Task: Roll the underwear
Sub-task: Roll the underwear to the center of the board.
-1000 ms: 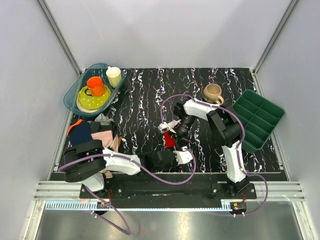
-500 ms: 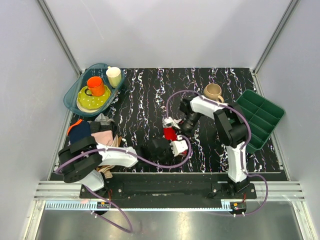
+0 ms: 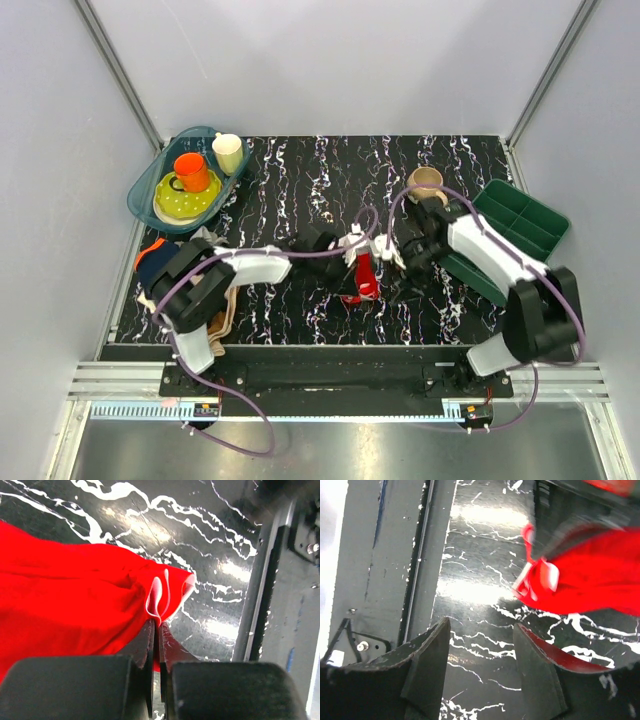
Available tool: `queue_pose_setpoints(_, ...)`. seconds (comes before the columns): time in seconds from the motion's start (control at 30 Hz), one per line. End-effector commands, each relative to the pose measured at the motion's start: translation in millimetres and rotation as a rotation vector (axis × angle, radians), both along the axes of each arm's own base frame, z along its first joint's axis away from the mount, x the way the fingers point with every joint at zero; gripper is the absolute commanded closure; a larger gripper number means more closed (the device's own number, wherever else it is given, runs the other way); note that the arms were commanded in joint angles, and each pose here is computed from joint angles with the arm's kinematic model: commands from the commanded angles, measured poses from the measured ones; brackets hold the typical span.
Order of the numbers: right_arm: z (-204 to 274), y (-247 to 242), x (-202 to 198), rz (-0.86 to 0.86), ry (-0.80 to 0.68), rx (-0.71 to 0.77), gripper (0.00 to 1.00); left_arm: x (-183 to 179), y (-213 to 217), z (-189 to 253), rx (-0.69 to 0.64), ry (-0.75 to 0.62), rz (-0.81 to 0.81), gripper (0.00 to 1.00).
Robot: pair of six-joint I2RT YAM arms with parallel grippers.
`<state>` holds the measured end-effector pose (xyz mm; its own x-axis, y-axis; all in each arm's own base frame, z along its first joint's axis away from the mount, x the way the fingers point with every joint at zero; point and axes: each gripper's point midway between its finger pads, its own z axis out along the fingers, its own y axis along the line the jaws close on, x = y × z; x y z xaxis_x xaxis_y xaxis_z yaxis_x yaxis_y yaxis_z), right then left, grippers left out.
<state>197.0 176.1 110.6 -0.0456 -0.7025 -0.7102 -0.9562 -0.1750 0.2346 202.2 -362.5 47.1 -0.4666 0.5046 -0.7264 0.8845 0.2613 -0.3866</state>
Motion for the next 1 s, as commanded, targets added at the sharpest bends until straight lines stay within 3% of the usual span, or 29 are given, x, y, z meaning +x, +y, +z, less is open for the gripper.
queue_pose_setpoints(0.0, -6, 18, -12, 0.168, -0.318, 0.045, 0.37, -2, 10, -20, 0.071, 0.268, -0.025, 1.00)
queue_pose_setpoints(0.07, -4, 33, -1, 0.198, -0.488, 0.065, 0.35, 3, 19, -39, 0.128, 0.352, 0.001, 0.99)
queue_pose_setpoints(0.2, -18, 58, 7, 0.269, -0.668, 0.054, 0.33, 23, 21, -47, 0.112, 0.450, 0.053, 0.99)
queue_pose_setpoints(0.4, -47, 71, 27, 0.325, -0.790, -0.016, 0.34, 46, 27, -54, 0.103, 0.494, 0.127, 0.98)
queue_pose_setpoints(0.73, -89, 62, 53, 0.319, -0.847, -0.148, 0.34, 60, 21, -51, 0.092, 0.492, 0.144, 0.90)
queue_pose_setpoints(0.83, -99, 56, 60, 0.319, -0.861, -0.195, 0.36, 64, 18, -44, 0.075, 0.481, 0.157, 0.83)
queue_pose_setpoints(0.93, -111, 49, 59, 0.318, -0.829, -0.249, 0.44, 71, 14, -24, 0.025, 0.427, 0.177, 0.73)
queue_pose_setpoints(0.97, -113, 45, 57, 0.322, -0.793, -0.274, 0.56, 74, 16, -22, 0.012, 0.401, 0.194, 0.71)
